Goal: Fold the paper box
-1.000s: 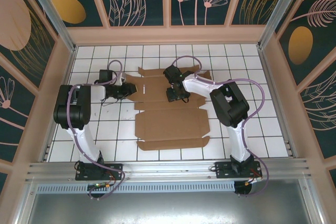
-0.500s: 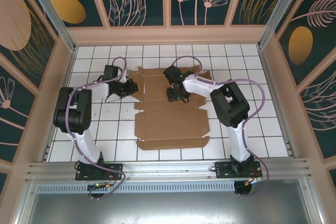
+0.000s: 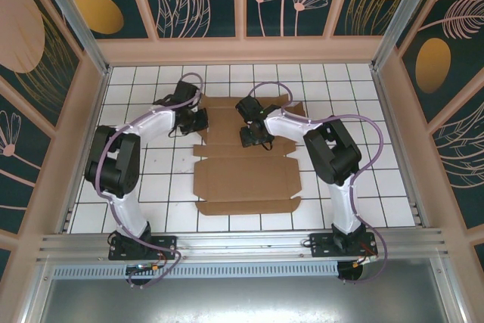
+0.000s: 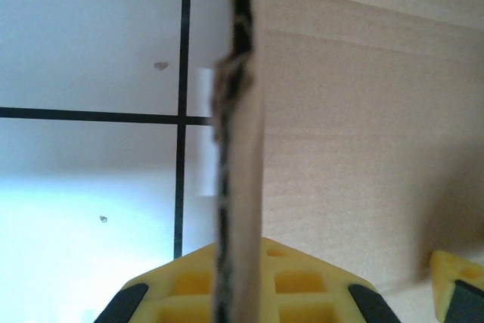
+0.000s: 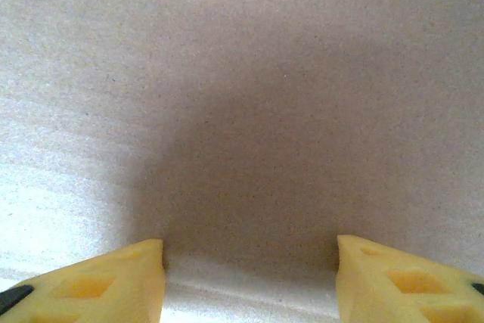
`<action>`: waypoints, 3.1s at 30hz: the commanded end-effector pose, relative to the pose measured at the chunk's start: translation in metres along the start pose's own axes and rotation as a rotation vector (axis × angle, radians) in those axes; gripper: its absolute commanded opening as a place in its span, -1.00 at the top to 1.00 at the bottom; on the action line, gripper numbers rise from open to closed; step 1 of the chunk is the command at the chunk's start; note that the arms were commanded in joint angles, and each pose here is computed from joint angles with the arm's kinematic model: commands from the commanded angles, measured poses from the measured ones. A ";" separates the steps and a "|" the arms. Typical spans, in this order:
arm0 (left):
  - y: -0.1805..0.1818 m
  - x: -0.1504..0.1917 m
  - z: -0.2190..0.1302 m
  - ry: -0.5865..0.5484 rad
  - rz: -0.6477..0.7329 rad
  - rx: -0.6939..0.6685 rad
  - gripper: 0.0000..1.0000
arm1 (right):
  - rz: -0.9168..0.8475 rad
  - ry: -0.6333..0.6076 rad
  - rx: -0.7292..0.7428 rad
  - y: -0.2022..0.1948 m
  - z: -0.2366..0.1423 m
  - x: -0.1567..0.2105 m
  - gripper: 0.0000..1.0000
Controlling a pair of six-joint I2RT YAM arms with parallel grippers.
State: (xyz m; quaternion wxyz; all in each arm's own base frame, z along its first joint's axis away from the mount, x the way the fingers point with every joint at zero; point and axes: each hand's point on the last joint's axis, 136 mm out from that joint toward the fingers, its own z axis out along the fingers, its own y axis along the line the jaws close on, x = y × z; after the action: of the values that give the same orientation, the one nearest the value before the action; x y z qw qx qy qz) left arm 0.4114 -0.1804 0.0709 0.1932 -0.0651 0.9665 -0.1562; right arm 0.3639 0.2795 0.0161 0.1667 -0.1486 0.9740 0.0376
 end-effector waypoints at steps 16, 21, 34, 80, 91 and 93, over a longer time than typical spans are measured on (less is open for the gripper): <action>-0.054 0.014 0.036 0.071 0.199 -0.439 1.00 | 0.041 0.240 0.019 0.002 0.053 0.079 -0.18; -0.059 0.006 0.028 0.052 0.200 -0.444 0.90 | 0.041 0.236 0.023 0.002 0.053 0.080 -0.18; -0.067 -0.017 -0.032 -0.030 0.104 -0.085 -0.06 | 0.024 0.236 0.014 -0.002 0.045 0.081 -0.21; 0.086 -0.038 -0.001 -0.105 -0.038 0.068 0.93 | -0.014 0.300 0.006 0.001 0.047 0.095 -0.12; 0.051 -0.010 0.021 -0.063 0.193 -0.186 0.89 | -0.010 0.306 0.041 -0.001 0.053 0.095 -0.12; 0.039 -0.008 0.021 -0.075 0.222 -0.212 0.87 | -0.010 0.306 0.047 -0.002 0.053 0.095 -0.11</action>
State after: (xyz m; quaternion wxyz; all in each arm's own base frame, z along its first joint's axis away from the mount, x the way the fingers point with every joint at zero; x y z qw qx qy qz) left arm 0.4320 -0.1307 0.0475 0.2471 -0.0144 0.9669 -0.0616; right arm 0.3678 0.2815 0.0161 0.1786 -0.1292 0.9748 0.0346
